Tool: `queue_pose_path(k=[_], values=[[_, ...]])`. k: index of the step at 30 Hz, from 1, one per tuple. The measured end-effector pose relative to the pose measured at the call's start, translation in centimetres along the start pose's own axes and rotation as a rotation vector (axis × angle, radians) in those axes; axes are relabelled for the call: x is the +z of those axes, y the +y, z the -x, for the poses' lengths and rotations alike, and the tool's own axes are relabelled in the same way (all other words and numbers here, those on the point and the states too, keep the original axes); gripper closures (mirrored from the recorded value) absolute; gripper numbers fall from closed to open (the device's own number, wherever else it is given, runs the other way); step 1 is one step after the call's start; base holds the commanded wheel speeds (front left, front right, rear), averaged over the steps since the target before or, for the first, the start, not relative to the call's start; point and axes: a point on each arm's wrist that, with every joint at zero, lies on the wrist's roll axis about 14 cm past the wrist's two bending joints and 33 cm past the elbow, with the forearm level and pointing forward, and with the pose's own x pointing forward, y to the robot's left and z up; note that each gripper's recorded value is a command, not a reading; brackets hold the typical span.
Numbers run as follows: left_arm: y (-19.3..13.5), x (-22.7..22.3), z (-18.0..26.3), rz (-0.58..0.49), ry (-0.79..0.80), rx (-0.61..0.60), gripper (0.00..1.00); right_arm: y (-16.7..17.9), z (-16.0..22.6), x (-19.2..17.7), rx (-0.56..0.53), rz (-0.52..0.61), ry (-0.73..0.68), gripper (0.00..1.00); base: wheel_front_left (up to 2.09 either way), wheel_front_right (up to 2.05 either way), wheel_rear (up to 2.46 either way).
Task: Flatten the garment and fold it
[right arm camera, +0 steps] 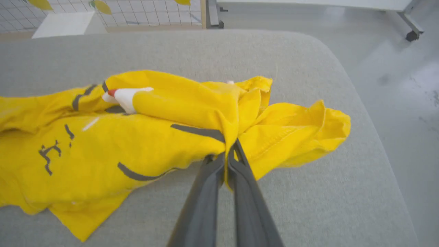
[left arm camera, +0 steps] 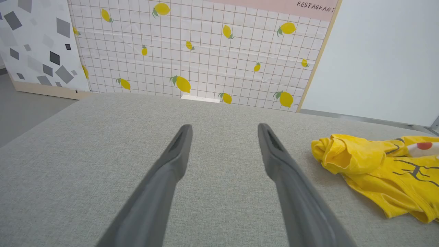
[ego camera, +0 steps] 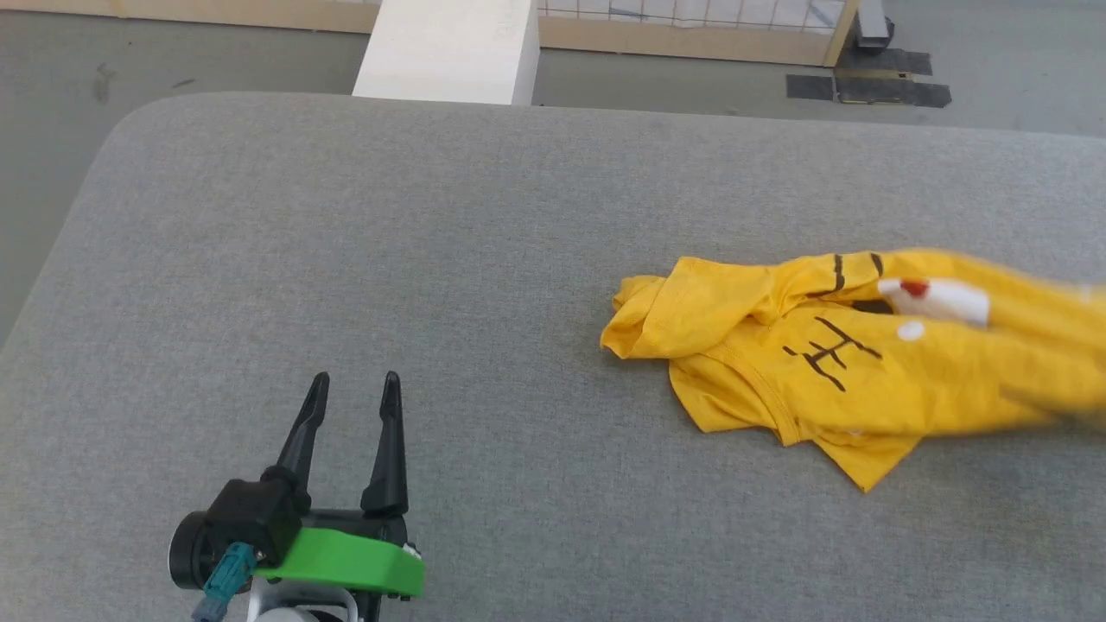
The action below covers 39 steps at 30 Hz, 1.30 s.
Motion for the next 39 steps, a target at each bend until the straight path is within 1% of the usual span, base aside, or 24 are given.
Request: queue_pose_path(k=[3, 5, 6, 7, 8, 10, 12, 13, 17, 20, 23, 26, 27, 30, 32, 35, 39], values=[[-0.1, -0.3, -0.1, -0.003, 0.009, -0.006, 0.00, -1.0, 1.3, -6.6, -0.044, -0.055, 0.156, 1.00, 0.00, 0.00, 0.00], [0.1, -0.6, -0.1, -0.005, 0.018, -0.004, 0.00, -0.9, 1.9, -9.4, -0.058, -0.093, 0.208, 1.00, 0.00, 0.00, 0.00], [0.1, -0.7, -0.1, -0.006, 0.020, -0.005, 0.00, -0.9, 2.1, -9.9, -0.064, -0.096, 0.214, 0.92, 0.00, 0.00, 0.00], [0.1, -0.7, -0.1, -0.008, 0.022, -0.006, 0.00, -1.0, 2.1, -10.2, -0.070, -0.092, 0.210, 0.04, 0.00, 0.00, 0.00], [0.0, -0.8, -0.2, -0.011, 0.024, -0.009, 0.00, -1.1, 2.1, -9.9, -0.078, -0.092, 0.186, 0.00, 0.00, 0.00, 0.00], [-0.2, -0.9, -0.3, -0.016, 0.026, -0.016, 0.00, -1.0, 2.0, -9.1, -0.079, -0.090, 0.138, 0.00, 0.00, 0.00, 0.00], [-0.4, -0.8, -0.4, -0.018, 0.023, -0.023, 0.00, -0.1, 1.6, -6.9, -0.054, -0.086, 0.056, 0.00, 0.00, 0.00, 0.00], [-0.4, -0.8, -0.4, -0.017, 0.022, -0.024, 0.00, 0.7, 1.4, -5.6, -0.033, -0.083, 0.017, 0.00, 0.00, 0.00, 0.00], [-0.6, -1.0, -0.5, -0.015, 0.026, -0.029, 0.00, 5.4, 0.6, 0.5, 0.109, -0.040, -0.144, 0.00, 0.00, 0.00, 0.00], [-0.7, -1.3, -0.7, -0.011, 0.034, -0.030, 0.00, 8.9, 0.0, 3.2, 0.214, 0.015, -0.176, 0.00, 0.00, 0.00, 0.00], [-0.6, -1.6, -1.1, -0.010, 0.041, -0.030, 0.00, 12.5, -1.0, 4.5, 0.317, 0.067, -0.154, 0.00, 0.00, 0.00, 0.00], [-0.3, -1.9, -1.6, -0.007, 0.045, -0.021, 0.00, 15.8, -2.2, 4.5, 0.405, 0.118, -0.087, 0.00, 0.00, 0.00, 0.00], [-0.2, -2.0, -1.8, -0.005, 0.046, -0.018, 0.00, 17.0, -2.7, 4.2, 0.433, 0.154, -0.057, 0.00, 0.00, 0.00, 0.00], [0.2, -2.3, -2.3, 0.004, 0.053, -0.005, 0.00, 20.1, -3.9, 2.5, 0.515, 0.216, 0.042, 0.00, 0.00, 0.00, 0.00], [0.5, -2.6, -2.5, 0.003, 0.061, 0.004, 0.00, 21.9, -4.7, 0.6, 0.562, 0.284, 0.131, 0.00, 0.00, 0.00, 0.00], [1.2, -2.9, -2.5, 0.006, 0.071, 0.024, 0.00, 23.4, -5.7, -1.5, 0.596, 0.368, 0.211, 0.00, 0.00, 0.00, 0.00], [1.9, -3.4, -2.3, 0.007, 0.089, 0.048, 0.00, 24.9, -7.2, -4.2, 0.627, 0.418, 0.298, 0.00, 0.00, 0.00, 0.00]])
